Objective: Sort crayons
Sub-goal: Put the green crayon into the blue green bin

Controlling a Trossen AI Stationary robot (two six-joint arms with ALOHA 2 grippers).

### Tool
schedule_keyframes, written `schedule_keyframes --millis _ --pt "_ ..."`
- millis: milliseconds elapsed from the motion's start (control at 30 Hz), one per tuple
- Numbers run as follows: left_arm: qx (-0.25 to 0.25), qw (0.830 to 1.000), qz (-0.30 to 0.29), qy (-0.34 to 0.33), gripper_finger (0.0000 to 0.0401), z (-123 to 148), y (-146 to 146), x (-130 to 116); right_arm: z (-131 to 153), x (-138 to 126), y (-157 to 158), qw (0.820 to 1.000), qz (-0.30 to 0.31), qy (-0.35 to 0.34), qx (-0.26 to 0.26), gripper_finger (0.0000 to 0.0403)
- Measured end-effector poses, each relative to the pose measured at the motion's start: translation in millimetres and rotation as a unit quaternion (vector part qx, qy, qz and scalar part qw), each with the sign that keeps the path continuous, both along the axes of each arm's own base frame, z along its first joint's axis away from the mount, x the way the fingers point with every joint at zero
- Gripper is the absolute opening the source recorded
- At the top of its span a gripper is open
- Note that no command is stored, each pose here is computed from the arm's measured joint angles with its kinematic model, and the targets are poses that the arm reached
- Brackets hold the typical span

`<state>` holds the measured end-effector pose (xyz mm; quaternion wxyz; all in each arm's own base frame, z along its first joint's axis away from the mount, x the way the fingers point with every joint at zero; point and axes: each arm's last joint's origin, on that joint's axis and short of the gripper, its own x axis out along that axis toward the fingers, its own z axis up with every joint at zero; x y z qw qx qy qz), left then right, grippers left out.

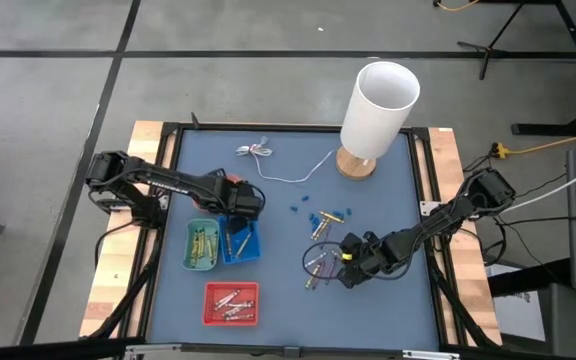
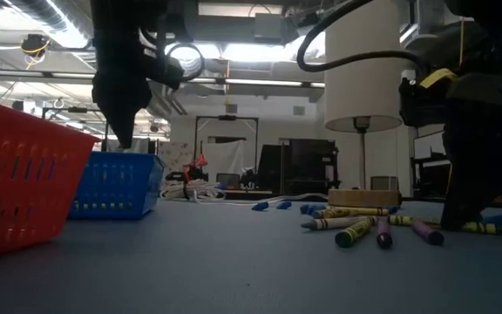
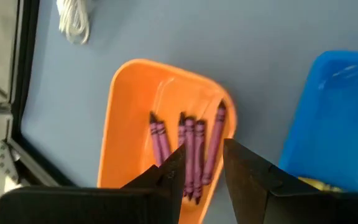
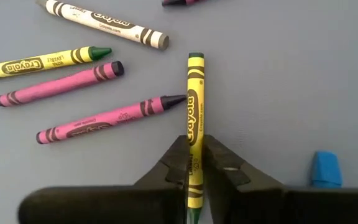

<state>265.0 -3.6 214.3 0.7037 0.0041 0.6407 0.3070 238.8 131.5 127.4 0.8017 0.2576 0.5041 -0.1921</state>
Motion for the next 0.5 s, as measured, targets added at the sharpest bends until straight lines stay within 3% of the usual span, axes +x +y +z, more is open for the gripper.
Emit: schedule_keyframes --millis 267,500 --pt "-0.002 0.999 -0.035 -0.027 0.0091 0.0 -13.7 5.5 15.3 -1.6 -2.6 0.999 0.007 -0.035 -0.007 0.0009" --pt "-0.007 0.996 -0.056 -0.075 0.0091 0.7 -25.2 13.8 24.3 3.0 -2.1 0.996 0.018 -0.085 -0.027 0.0018"
